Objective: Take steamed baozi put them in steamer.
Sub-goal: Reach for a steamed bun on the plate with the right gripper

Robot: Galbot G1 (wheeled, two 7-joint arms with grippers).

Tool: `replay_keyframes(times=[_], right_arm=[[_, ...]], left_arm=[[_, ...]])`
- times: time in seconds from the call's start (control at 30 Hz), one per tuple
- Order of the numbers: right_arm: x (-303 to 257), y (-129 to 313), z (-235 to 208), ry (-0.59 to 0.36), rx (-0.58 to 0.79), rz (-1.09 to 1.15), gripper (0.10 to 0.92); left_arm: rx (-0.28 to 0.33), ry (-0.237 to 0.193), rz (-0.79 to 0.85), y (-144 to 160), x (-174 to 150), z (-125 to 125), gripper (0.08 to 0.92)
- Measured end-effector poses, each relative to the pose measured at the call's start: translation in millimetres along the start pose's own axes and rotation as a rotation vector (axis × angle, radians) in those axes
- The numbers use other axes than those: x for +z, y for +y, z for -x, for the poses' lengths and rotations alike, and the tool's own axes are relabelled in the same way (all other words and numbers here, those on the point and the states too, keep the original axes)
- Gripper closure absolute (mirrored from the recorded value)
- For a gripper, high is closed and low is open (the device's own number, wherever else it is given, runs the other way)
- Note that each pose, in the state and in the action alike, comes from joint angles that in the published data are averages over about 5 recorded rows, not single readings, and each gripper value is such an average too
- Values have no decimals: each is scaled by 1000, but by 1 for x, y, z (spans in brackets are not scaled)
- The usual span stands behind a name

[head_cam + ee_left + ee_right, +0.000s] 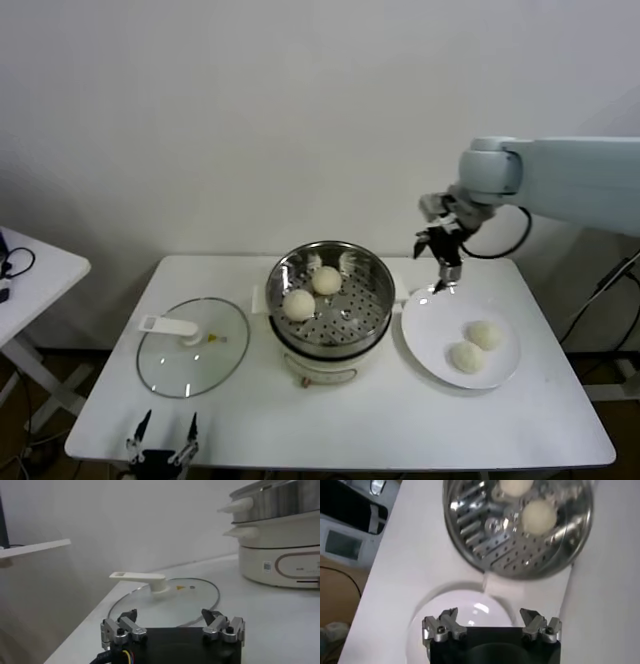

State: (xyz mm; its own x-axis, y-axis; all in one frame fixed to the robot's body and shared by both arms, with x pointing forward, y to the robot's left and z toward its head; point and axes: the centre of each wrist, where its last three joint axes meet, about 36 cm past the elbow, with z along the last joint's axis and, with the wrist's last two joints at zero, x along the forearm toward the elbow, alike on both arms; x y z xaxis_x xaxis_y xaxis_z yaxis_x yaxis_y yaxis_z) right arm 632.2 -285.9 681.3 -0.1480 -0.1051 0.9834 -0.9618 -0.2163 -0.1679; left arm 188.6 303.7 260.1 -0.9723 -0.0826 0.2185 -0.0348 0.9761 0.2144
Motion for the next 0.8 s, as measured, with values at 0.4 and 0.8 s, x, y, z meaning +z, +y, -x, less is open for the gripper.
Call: replay_keyframes(times=[0.4,0.8], right_arm=[[64,48,75,36,-30,81,200],[89,85,139,52,-51,133,200]], left_arm=[[-8,1,3,2,0,-1,177],[-8,0,2,2,-1,-1,177]])
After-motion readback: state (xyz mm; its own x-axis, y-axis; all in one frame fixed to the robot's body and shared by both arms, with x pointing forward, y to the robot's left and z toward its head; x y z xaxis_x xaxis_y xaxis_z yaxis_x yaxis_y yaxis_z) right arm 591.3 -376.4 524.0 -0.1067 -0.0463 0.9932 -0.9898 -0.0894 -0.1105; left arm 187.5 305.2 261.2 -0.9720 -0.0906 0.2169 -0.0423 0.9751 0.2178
